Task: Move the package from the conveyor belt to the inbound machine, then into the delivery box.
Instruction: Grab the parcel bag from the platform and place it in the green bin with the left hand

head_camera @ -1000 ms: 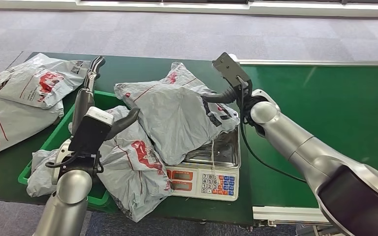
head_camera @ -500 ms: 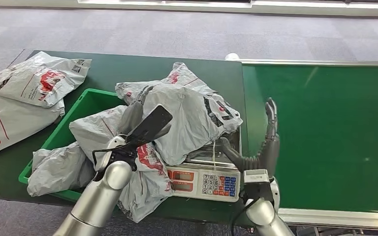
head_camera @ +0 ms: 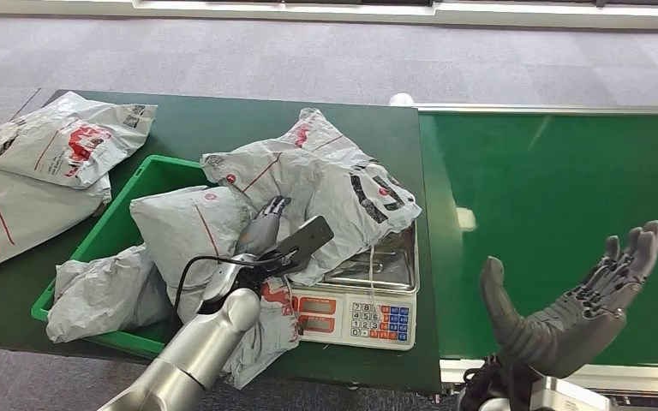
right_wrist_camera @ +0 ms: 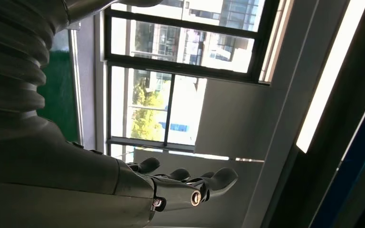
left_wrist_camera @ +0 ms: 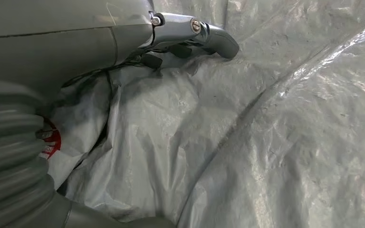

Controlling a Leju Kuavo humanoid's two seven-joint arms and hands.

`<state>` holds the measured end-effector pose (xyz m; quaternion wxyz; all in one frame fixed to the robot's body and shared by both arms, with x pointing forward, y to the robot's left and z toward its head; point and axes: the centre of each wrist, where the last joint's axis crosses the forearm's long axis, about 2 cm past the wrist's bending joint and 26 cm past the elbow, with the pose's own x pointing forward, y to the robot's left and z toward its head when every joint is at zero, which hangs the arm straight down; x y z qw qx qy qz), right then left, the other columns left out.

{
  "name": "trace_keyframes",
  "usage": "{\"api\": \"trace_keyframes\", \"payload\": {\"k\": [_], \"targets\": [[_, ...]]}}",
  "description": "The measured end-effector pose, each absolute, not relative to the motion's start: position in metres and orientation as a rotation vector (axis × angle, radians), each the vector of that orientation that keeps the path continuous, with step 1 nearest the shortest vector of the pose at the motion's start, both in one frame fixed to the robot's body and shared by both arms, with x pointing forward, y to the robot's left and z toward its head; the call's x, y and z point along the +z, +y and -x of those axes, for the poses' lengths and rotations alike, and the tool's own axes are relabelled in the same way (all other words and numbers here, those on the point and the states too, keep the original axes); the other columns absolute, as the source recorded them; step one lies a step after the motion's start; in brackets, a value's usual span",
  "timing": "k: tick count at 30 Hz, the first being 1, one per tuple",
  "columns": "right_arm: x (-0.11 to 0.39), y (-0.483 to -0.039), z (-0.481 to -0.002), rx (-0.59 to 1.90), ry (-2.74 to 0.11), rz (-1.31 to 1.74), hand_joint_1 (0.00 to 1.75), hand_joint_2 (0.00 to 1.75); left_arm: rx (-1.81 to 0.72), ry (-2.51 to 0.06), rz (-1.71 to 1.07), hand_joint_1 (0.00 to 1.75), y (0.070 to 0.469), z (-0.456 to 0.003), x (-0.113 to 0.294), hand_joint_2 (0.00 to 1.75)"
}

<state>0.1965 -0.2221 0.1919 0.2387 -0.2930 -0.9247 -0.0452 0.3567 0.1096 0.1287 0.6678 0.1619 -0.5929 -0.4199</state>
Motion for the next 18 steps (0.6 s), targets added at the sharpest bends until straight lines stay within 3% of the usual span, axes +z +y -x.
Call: {"api": "trace_keyframes", "payload": {"k": [2,5,6,18], "targets": [[0.197,-0.223,-0.193,-0.152,-2.539,0.817,0.0,1.75,-0.957,-1.322,-0.365,0.07,0.109,-0.358,0.127,1.75],[0.201,-0.225,-0.19,-0.187,-2.539,0.826,0.0,1.75,-0.979,-1.301,-0.35,1.38,0.108,-0.358,0.123,1.75],[0.202,-0.225,-0.19,-0.2,-2.538,0.826,0.0,1.75,-0.99,-1.291,-0.343,1.75,0.107,-0.359,0.121,1.75],[0.208,-0.229,-0.188,-0.274,-2.532,0.833,0.0,1.75,-1.064,-1.265,-0.359,1.75,0.103,-0.362,0.123,1.75]]}}
